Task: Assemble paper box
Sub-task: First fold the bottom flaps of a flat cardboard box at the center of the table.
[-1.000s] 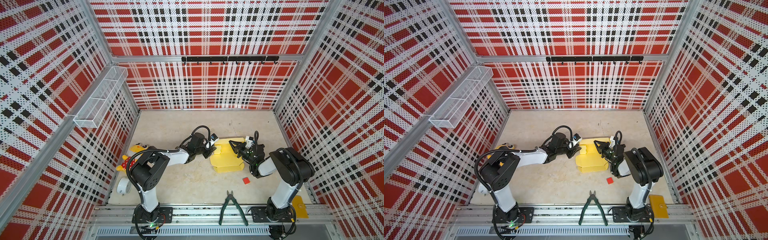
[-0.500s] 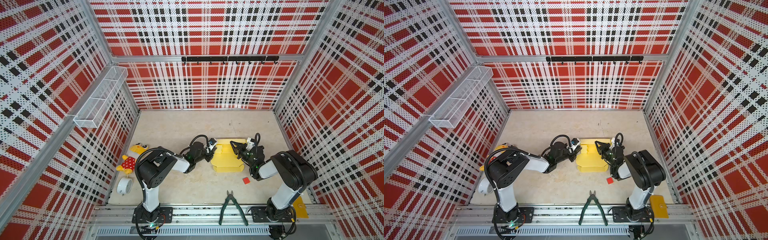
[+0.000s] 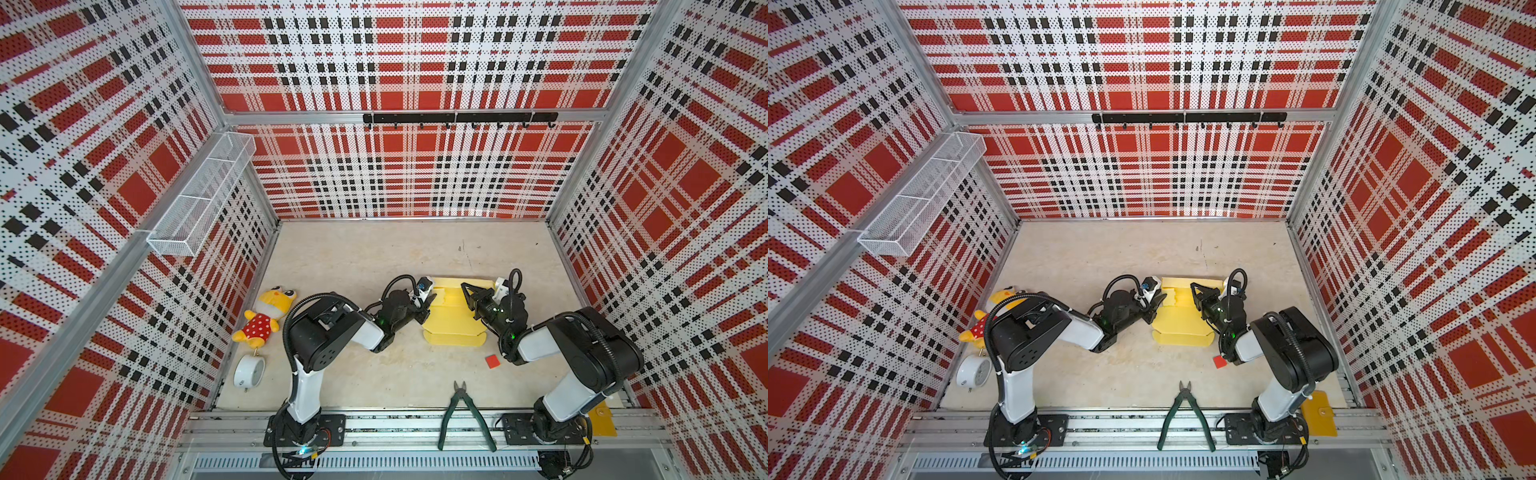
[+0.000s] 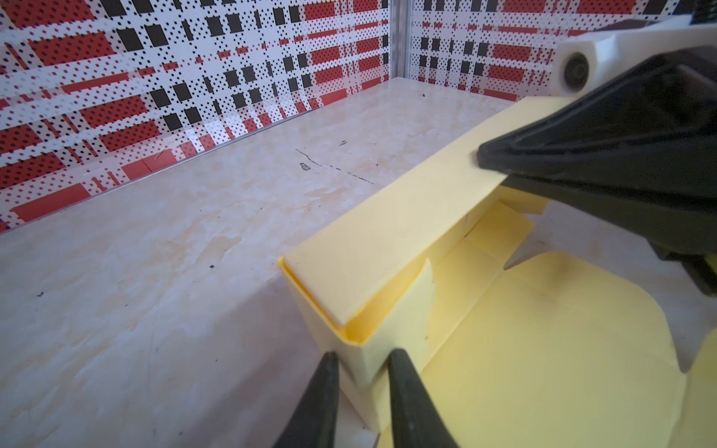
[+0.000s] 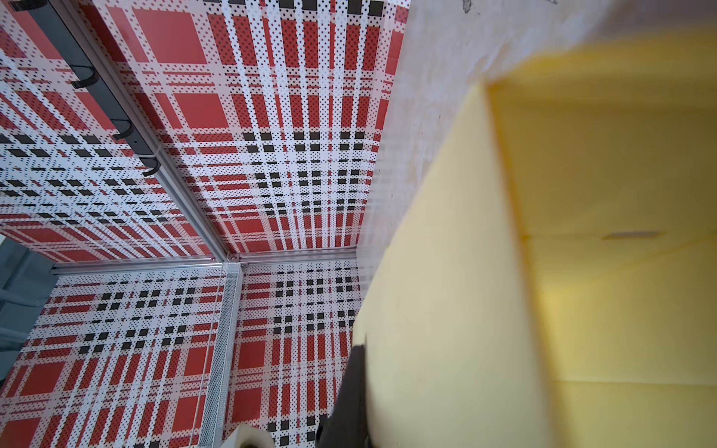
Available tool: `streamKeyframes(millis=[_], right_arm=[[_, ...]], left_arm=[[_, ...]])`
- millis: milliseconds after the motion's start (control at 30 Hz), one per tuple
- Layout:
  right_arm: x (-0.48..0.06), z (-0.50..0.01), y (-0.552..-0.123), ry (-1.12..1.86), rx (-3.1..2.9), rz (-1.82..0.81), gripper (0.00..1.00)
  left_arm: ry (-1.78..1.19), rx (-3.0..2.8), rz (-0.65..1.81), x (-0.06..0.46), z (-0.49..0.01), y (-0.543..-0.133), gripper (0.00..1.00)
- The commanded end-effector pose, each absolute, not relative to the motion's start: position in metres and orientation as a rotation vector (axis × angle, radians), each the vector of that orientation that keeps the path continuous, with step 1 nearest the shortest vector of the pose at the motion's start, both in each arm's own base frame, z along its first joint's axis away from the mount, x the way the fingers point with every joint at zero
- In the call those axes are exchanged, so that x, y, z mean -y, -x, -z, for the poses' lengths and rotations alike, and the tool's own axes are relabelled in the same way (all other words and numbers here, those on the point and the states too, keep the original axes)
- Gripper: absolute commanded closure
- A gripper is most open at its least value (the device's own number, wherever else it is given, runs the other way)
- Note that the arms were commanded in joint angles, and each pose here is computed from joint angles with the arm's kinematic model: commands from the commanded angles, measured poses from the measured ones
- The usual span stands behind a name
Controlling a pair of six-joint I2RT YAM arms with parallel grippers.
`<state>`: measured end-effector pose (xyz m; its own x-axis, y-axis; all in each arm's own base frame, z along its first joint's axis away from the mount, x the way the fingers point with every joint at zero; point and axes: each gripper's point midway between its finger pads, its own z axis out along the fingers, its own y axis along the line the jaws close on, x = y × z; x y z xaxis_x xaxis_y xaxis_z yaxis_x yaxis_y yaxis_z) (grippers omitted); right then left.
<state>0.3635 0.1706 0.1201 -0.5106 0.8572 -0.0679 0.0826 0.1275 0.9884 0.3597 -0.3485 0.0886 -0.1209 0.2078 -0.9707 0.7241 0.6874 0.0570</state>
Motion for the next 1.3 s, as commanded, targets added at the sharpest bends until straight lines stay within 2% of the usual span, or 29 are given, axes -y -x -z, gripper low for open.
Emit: streamKeyframes(millis=[0,467,1033,1067,1167,1267], right_arm=[[-0.177,-0.115,-0.351,-0.892,-1.787,-1.44,1.0],[-0.173,-0.111,-0.343,-0.893,-1.826,-1.353,1.0],[-0.154,-0.08,-0.338,-0.947,-1.808,-1.245,1.0],[-0.154,-0.08,-0.338,-0.946,-1.814,-1.236,1.0],[-0.154,-0.084,-0.339,-0.919,-1.826,-1.215,1.0],[-0.155,-0.089,-0.34,-0.895,-1.841,-1.194,1.0]], left_arm=[[-0.678,-1.592,0.58,0.36,-0.115,-0.367,0.72],[-0.576,-1.608,0.592,0.362,-0.112,-0.378,0.75],[-0.564,-1.608,0.571,0.361,-0.105,-0.378,0.69],[-0.568,-1.608,0.569,0.36,-0.105,-0.377,0.7],[-0.569,-1.607,0.568,0.36,-0.106,-0.377,0.82],[-0.563,-1.604,0.577,0.363,-0.109,-0.379,0.84]])
